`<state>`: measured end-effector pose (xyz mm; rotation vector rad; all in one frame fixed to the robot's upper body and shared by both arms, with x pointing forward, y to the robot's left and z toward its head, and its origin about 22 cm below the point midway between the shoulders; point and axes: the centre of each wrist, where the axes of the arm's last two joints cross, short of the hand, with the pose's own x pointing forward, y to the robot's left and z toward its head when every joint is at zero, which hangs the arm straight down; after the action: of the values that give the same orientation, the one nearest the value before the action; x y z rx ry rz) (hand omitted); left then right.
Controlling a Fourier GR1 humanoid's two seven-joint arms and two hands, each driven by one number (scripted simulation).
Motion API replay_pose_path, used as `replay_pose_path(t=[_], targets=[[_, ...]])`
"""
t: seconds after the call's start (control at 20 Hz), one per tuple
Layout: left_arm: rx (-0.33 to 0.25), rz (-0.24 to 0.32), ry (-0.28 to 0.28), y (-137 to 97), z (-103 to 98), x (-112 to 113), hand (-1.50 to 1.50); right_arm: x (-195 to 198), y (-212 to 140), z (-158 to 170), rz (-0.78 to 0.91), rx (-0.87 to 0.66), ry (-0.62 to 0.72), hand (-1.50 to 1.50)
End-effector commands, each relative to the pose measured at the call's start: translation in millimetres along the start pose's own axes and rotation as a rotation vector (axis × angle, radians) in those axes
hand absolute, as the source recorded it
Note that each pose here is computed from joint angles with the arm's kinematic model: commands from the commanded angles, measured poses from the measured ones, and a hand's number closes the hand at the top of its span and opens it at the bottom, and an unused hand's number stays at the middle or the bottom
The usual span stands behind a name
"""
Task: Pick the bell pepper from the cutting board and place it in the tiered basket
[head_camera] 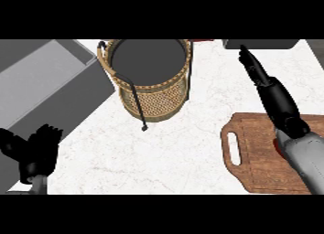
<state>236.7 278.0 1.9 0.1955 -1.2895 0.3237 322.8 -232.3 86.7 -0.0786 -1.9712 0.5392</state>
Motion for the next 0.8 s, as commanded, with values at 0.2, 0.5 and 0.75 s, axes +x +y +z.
replay_pose_path(t=[0.2, 0.5, 0.75], targets=[[-0.239, -0.12, -0.116, -15, -4, 30, 0.0, -17, -57, 75, -0.067, -0.157, -0.141, 1.5], [-0.327, -0.123, -0.096, -10, 20, 22, 0.0, -61, -86, 131, -0.028, -0.74, 0.014, -1.5], [-0.382, -0.137, -0.094, -14, 21, 28, 0.0, -64, -85, 206, 0.171, -0.488, 0.002, -1.5]])
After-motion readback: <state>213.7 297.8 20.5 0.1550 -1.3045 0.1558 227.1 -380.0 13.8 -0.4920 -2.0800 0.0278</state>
